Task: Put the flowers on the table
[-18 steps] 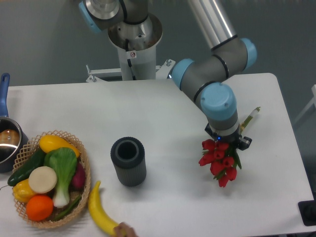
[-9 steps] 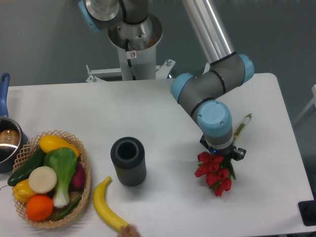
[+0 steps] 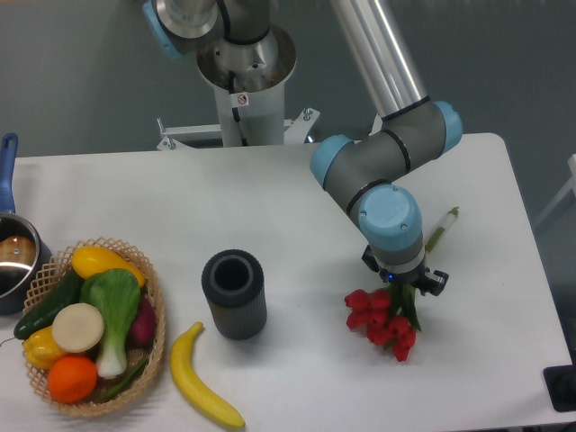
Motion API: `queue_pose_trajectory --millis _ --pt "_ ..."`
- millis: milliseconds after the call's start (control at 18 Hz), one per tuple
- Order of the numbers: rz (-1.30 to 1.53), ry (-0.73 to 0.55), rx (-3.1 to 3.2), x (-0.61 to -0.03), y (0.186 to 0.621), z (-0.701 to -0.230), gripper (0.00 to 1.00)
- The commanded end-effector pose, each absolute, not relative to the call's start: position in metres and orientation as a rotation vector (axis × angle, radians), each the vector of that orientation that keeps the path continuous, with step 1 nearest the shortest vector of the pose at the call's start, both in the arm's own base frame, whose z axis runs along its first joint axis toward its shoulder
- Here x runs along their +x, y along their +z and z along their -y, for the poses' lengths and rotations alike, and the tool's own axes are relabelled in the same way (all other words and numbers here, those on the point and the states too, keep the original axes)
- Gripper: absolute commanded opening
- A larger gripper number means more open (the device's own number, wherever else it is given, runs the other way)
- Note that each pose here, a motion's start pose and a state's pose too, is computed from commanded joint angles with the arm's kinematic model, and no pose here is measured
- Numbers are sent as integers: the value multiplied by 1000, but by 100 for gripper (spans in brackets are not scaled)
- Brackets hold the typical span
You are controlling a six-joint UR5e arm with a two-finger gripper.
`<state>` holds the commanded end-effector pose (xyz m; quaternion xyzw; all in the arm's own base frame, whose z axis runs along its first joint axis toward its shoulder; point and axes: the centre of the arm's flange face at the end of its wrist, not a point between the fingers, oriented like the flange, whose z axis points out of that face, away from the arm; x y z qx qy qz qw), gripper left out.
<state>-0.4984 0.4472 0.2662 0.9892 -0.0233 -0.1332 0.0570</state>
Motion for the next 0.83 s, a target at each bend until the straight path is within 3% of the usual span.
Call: queue_pose_trajectory --millis 222,500,667,833 --pt "-113 -530 3200 -512 351 -422 100" --pt "-204 -616 3350 -524 418 -387 100" --pt "-235 -619 3420 -531 439 -362 100" --pt "-89 -629 3417 -526 445 -347 100"
